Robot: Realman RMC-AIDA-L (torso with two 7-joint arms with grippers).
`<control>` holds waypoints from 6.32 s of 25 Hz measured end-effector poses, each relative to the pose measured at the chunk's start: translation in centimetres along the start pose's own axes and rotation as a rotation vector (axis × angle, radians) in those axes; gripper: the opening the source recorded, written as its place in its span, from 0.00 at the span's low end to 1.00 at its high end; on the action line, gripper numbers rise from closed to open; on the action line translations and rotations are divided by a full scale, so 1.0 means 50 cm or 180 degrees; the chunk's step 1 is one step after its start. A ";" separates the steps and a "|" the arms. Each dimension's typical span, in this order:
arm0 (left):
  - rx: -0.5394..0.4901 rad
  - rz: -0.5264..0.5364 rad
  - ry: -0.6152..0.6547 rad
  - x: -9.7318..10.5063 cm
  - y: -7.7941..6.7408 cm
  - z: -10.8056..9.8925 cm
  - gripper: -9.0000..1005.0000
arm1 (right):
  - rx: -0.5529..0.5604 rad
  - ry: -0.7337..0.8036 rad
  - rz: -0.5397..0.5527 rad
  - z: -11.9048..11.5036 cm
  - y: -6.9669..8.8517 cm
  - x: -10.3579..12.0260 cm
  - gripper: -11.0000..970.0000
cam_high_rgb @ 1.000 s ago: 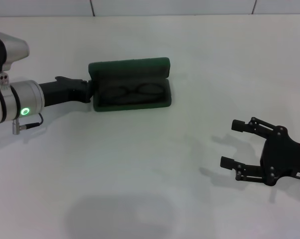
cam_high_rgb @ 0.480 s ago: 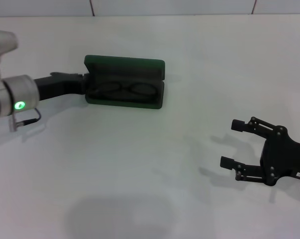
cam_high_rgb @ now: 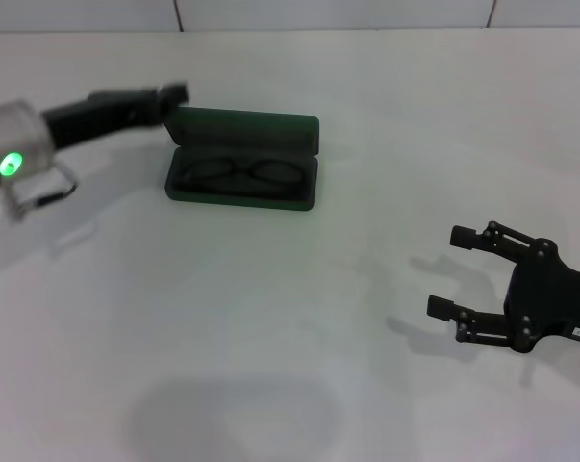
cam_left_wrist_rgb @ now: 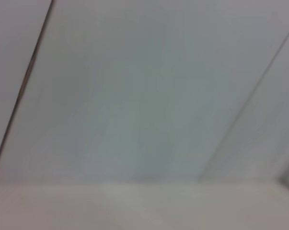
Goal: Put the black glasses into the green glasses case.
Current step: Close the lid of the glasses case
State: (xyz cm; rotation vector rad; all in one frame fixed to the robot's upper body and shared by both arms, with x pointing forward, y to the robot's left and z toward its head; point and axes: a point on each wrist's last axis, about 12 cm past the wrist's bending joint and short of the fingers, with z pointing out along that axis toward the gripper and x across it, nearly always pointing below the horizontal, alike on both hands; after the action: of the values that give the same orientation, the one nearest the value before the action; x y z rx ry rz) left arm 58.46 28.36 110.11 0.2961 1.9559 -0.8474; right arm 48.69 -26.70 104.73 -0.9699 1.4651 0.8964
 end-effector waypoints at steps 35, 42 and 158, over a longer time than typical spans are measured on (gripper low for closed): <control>-0.1149 0.0068 0.0498 0.003 -0.029 0.235 0.06 | -0.0022 0.0004 -0.0008 0.003 0.002 0.001 0.90; -0.1091 0.0039 0.0476 0.013 -0.024 0.217 0.06 | -0.0035 0.0008 -0.0018 0.006 0.000 0.000 0.90; -0.0284 0.1009 0.0045 0.188 -0.062 0.092 0.08 | 0.0044 0.0023 -0.0008 0.008 -0.005 0.002 0.90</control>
State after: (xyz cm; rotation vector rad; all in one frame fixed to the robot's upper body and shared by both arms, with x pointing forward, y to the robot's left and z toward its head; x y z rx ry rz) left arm 55.06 21.76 102.11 0.5437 1.8885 -0.5522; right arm 49.09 -26.44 104.60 -0.9655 1.4740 0.8805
